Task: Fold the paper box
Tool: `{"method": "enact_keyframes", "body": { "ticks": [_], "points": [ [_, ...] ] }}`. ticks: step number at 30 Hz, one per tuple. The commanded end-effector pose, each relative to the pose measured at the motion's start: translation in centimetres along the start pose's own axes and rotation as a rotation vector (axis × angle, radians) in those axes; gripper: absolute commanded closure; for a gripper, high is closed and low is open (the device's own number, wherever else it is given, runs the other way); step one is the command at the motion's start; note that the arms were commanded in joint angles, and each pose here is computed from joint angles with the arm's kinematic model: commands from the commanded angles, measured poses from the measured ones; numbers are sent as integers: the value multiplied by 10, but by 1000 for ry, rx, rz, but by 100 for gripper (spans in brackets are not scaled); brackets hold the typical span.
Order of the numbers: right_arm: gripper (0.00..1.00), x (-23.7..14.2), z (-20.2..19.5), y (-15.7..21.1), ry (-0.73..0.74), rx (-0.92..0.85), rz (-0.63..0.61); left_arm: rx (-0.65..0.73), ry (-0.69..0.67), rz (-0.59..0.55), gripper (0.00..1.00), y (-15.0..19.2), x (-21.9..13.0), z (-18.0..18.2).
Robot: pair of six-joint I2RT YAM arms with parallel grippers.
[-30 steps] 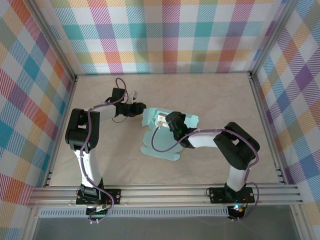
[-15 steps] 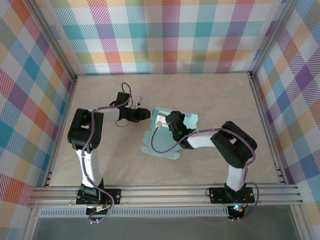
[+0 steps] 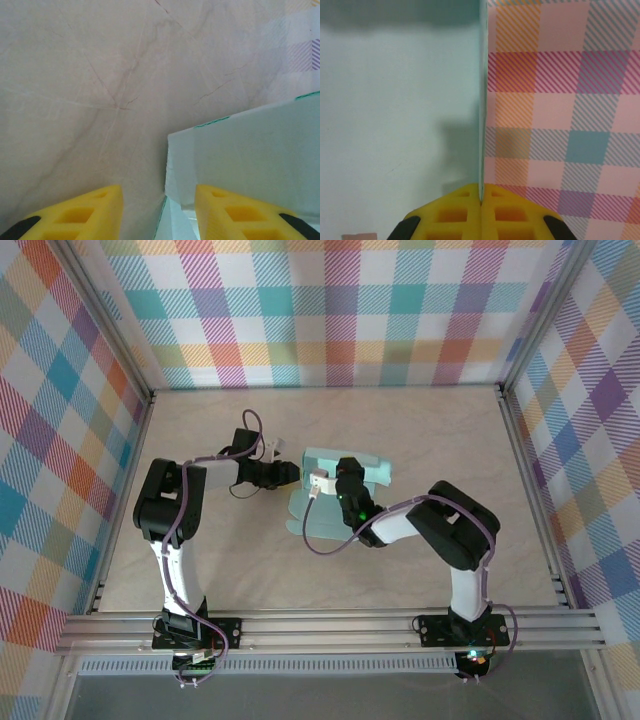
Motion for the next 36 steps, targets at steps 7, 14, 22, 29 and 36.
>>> {"method": "enact_keyframes", "body": {
  "ticks": [7,14,22,29,36],
  "points": [
    [100,-8,-9,-7,107,-5,9,44,-35,-33,58,4,-13,-6],
    [100,-12,-5,-10,165,-29,52,33,-16,-49,58,5,-19,-7],
    [100,-12,12,-16,134,-40,47,48,-35,-54,58,10,-23,-5],
    [100,-14,13,-14,130,-40,50,158,-32,-103,57,14,-33,-12],
    [100,-14,15,-16,117,-30,43,355,-36,-141,57,24,-29,-23]
  ]
}}
Point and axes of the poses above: each hand's point on the last joint's axis, 136 mm out from that joint toward the fingers, its own x axis out along the fingers, its own z axis along the line the jaws close on, y = z × x, the point moved 6 cm from there along -x, back along the fingers, and after that the axes turned 15 degrees about -x, right-handed, at the moved point
